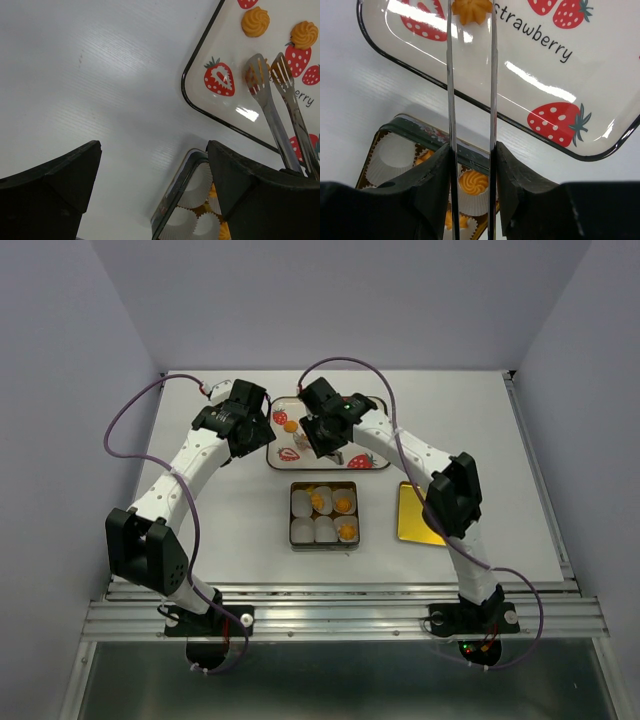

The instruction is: Pack the cookies

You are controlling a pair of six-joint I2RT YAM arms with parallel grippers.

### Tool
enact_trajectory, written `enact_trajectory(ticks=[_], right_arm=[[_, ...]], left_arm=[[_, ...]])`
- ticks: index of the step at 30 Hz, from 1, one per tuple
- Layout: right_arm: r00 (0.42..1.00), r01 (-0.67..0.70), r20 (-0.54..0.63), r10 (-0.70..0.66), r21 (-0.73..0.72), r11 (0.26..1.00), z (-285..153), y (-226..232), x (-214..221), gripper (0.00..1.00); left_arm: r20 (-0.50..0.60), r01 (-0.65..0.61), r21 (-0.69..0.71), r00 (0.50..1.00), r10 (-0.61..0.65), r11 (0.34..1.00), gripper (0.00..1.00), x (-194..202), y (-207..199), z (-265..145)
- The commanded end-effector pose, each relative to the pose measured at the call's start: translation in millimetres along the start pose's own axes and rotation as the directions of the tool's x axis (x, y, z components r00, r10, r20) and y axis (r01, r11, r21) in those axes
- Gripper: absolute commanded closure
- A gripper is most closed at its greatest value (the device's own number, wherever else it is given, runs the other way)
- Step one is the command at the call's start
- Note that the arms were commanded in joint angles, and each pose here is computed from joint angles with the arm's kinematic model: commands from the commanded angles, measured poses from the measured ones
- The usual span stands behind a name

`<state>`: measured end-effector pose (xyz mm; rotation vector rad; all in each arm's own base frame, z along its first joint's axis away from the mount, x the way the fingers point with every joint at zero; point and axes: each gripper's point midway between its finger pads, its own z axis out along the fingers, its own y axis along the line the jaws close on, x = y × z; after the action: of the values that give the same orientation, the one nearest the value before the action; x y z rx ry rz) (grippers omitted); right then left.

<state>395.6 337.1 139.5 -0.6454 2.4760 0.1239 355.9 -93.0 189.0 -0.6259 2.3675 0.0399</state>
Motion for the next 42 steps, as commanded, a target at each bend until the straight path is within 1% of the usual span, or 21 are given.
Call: enact_trajectory(ticks=[1, 5, 6, 8, 11, 16, 20, 22, 26, 29, 31, 34, 40, 42], right_arm=[[0.978, -0.044, 0.200, 0.053, -0.050, 0.998, -65, -4, -49, 0.60], [0.979, -0.021, 0.203, 0.035, -0.071, 0.997, -88, -7, -34, 0.61], [0.985, -0.018, 0.171, 0.028, -0.063, 0.998, -85, -9, -21, 0.61], [0.985, -0.007, 0.171, 0.021, -0.083, 0.997, -102, -10, -13, 0.61], [0.987, 0.004, 0.161, 0.018, -0.139, 0.990, -126, -7, 3, 0.61], [0.991, 0.054, 0.129, -0.027, -0.205, 0.977, -161, -8, 38, 0.61], [0.995, 0.075, 0.080, -0.055, -0.275, 0.958, -171, -1, 64, 0.61], [0.995, 0.092, 0.076, -0.072, -0.314, 0.945, -182, 2, 75, 0.61], [0.993, 0.115, 0.055, -0.102, -0.371, 0.922, -192, 10, 96, 0.61], [0.991, 0.124, 0.006, -0.134, -0.412, 0.903, -198, 18, 119, 0.61], [0.987, 0.143, -0.005, -0.161, -0.433, 0.890, -203, 25, 128, 0.61], [0.983, 0.152, -0.028, -0.183, -0.447, 0.882, -208, 30, 137, 0.60], [0.976, 0.164, -0.061, -0.211, -0.439, 0.884, -202, 32, 150, 0.60], [0.969, 0.176, -0.075, -0.234, -0.453, 0.874, -201, 39, 158, 0.60]], left_arm=[[0.048, 0.014, 0.024, 0.999, -0.015, 1.000, 0.01, -16, -4, -9], [0.050, 0.014, 0.021, 0.999, -0.015, 1.000, 0.01, -18, -5, -8], [0.050, 0.013, 0.024, 0.999, -0.014, 1.000, 0.01, -19, -6, -9], [0.049, 0.012, 0.023, 0.999, -0.014, 1.000, 0.01, -19, -6, -8], [0.047, 0.012, 0.023, 0.999, -0.013, 1.000, 0.01, -19, -8, -8], [0.056, 0.013, 0.021, 0.998, -0.014, 1.000, 0.01, -23, -10, -6], [0.068, 0.015, 0.014, 0.998, -0.016, 1.000, 0.01, -23, -10, 0], [0.079, 0.014, 0.005, 0.997, -0.014, 1.000, 0.01, -23, -10, 4], [0.090, 0.019, 0.003, 0.996, -0.019, 1.000, 0.01, -22, -10, 11], [0.091, 0.024, 0.006, 0.996, -0.025, 1.000, 0.01, -19, -12, 18], [0.093, 0.025, 0.004, 0.995, -0.025, 1.000, 0.01, -18, -12, 21], [0.088, 0.020, 0.004, 0.996, -0.020, 1.000, 0.01, -15, -15, 27], [0.081, 0.016, 0.011, 0.997, -0.017, 1.000, 0.01, -11, -20, 29], [0.076, 0.014, 0.006, 0.997, -0.015, 1.000, 0.01, -9, -18, 31]])
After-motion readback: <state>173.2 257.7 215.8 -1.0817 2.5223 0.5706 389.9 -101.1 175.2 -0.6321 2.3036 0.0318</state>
